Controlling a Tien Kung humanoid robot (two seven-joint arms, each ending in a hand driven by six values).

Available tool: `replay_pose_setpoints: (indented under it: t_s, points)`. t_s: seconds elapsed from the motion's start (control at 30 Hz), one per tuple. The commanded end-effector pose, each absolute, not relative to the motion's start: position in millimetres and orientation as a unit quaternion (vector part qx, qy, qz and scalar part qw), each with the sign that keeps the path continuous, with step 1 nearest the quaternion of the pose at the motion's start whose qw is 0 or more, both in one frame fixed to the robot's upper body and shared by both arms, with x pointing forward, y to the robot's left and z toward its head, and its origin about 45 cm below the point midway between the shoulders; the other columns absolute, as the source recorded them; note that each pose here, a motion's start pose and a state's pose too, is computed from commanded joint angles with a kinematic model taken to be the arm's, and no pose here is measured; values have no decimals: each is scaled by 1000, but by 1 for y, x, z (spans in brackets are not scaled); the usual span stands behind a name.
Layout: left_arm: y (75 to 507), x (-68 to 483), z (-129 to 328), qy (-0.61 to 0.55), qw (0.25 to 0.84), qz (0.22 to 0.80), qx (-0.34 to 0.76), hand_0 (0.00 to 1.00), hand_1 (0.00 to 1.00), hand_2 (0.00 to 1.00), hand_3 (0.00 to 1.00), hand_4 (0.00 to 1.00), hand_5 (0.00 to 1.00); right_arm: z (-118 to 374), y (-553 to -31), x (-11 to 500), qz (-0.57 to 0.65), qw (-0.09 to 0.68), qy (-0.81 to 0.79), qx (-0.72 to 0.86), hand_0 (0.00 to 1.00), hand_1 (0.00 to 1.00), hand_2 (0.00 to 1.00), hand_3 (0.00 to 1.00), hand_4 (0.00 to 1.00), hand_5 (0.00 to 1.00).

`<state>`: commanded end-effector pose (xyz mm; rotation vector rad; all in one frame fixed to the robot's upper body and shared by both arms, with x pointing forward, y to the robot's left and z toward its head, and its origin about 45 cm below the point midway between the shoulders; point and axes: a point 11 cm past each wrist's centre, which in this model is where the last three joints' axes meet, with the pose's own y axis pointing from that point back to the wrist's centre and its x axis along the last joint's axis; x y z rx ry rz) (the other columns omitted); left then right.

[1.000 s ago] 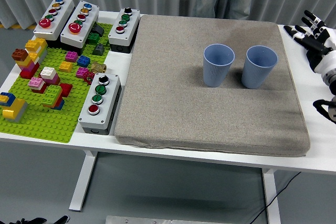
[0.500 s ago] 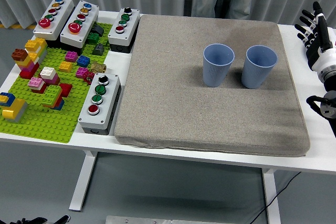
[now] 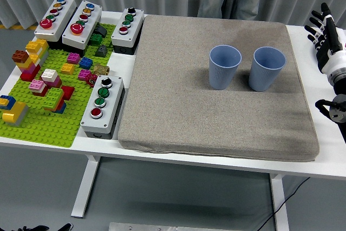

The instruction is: Pick cup pour cup place

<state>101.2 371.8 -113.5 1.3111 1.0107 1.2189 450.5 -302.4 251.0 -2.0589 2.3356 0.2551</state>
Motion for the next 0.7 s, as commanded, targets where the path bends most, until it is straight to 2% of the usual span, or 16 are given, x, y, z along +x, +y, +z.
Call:
replay_pose_setpoints:
  t_s: [0.3,0.7]
  points:
    - [371,99,-114,421,517,506,547,765,754,803,648,498,998,256,-308,451,73,34,764,-641,988,837,868,819,800,998]
    - [371,100,-114,420,518,505,548,765,754,802,648,498,998,267,-315,448,45,121,782,-610,987,837,861,822,796,998]
